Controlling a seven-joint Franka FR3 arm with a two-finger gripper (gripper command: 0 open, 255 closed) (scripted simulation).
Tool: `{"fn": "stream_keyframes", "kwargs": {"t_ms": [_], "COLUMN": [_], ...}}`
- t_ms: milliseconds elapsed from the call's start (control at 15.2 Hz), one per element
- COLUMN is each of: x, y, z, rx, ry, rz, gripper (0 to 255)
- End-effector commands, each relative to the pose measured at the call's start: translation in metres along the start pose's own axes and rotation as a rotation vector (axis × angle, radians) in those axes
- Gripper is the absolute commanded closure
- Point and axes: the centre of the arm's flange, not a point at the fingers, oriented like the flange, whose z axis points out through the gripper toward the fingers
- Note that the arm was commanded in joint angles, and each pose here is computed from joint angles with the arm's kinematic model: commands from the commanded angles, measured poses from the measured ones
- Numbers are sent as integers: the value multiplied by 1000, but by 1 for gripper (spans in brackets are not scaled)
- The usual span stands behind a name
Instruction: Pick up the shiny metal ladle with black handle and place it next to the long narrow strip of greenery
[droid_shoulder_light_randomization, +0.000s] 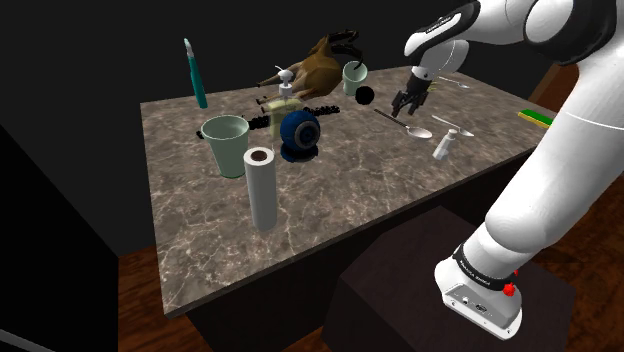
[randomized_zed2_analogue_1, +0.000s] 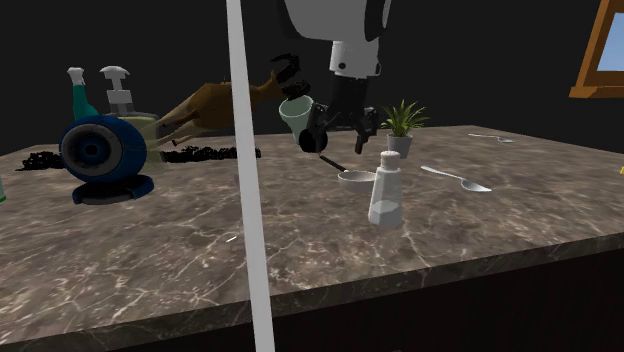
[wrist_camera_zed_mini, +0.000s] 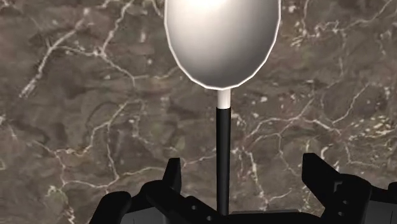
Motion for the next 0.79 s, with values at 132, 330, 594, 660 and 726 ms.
{"fn": "stream_keyframes", "kwargs": {"t_ms": [132,330,594,660,726], "x": [5,5,5,5,5], "y": [10,10,10,10,10], "z": [18,34,42,42,42], "rx": [4,4,4,4,4], "ry": [4,4,4,4,4], "rz": [6,6,6,6,6], "gripper": [0,0,0,0,0]}}
